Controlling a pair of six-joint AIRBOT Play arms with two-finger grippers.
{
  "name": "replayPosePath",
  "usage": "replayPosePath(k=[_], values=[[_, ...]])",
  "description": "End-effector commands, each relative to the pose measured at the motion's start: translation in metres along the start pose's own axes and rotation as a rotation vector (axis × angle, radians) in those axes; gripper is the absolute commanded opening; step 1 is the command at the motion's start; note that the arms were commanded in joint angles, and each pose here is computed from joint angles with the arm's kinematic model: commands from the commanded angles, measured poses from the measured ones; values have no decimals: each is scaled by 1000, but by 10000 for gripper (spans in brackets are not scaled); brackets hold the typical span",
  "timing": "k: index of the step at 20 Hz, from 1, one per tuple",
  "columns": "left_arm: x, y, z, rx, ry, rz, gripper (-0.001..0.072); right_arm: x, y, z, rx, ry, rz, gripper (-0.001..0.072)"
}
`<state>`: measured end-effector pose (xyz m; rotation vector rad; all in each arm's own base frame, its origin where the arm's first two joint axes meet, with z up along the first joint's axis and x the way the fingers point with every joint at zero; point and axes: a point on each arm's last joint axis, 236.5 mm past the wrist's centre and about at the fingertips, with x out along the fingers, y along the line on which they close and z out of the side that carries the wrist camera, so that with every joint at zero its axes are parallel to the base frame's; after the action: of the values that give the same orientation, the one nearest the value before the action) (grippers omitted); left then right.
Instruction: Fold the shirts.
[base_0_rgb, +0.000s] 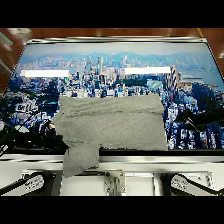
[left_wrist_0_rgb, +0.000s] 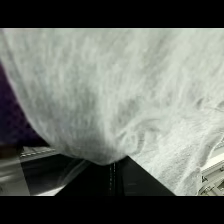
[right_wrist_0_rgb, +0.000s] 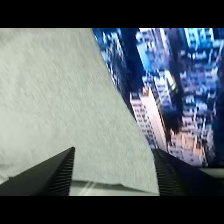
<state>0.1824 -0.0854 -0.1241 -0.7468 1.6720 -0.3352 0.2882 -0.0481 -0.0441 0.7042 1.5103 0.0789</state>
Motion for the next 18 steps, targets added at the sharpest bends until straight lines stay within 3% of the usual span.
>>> replayPosePath(k=[1, 8, 10, 18], values=[[0, -9, -11, 10, 48, -34, 37, 21, -3, -51, -28, 179, 38, 673], [0, -10, -15, 14, 63, -41, 37, 64, -21, -90, 43, 243, 33, 664], [0, -10, -15, 22, 65, -42, 37, 68, -27, -93, 73, 244, 14, 595], [0, -11, -15, 21, 65, -42, 38, 88, -27, -112, 124, 260, 40, 596]])
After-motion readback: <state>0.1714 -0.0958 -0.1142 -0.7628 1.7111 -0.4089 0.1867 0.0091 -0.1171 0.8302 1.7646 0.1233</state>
